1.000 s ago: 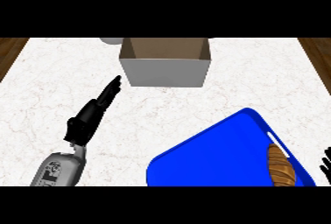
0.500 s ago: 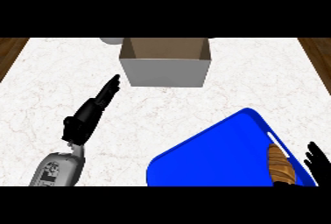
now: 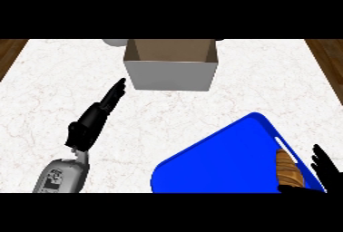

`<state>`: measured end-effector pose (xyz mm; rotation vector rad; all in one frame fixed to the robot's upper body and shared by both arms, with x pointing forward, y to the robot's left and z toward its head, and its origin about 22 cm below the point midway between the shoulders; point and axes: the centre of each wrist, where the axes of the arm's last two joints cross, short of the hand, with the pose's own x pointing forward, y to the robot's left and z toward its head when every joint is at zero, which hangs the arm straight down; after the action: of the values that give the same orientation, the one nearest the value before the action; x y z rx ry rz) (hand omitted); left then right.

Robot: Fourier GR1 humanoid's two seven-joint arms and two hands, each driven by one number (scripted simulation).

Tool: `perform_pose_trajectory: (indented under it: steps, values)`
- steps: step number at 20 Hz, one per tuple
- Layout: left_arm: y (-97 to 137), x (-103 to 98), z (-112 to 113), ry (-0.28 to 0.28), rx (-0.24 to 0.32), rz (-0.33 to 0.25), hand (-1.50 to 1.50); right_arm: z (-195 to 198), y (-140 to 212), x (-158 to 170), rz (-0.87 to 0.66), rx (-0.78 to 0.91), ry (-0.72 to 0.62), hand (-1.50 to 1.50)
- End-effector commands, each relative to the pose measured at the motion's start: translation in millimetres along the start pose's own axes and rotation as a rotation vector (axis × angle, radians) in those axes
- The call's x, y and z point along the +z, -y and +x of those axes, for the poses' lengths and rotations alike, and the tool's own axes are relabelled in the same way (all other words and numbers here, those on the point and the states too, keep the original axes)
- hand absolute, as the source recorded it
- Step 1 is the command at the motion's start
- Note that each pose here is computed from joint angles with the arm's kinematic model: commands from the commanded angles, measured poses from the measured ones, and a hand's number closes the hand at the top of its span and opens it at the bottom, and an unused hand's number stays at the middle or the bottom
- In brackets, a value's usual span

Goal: Pick the croissant from the tray and place it in the cardboard box

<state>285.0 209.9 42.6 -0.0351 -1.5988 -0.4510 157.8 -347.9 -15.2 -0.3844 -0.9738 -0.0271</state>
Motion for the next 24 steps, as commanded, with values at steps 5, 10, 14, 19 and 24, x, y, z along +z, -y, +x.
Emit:
perform_pose_trajectory:
  steps: [5,10,14,19,24]
  values:
    - [11,-12,20,0.013,0.010,-0.001,0.00,-10,-10,-23,0.035,0.033,0.005,1.50]
    - [15,-5,6,-0.002,0.004,0.009,0.00,-18,-21,-24,-0.035,0.065,0.022,1.50]
    - [22,-5,8,0.030,-0.013,-0.057,0.00,56,-72,-5,0.027,0.500,0.353,1.50]
    - [33,-16,18,0.062,-0.008,-0.154,0.00,116,-119,1,0.064,0.949,0.641,1.50]
    - [28,-17,13,0.036,-0.014,-0.110,0.00,165,-201,33,-0.114,1.095,0.819,1.50]
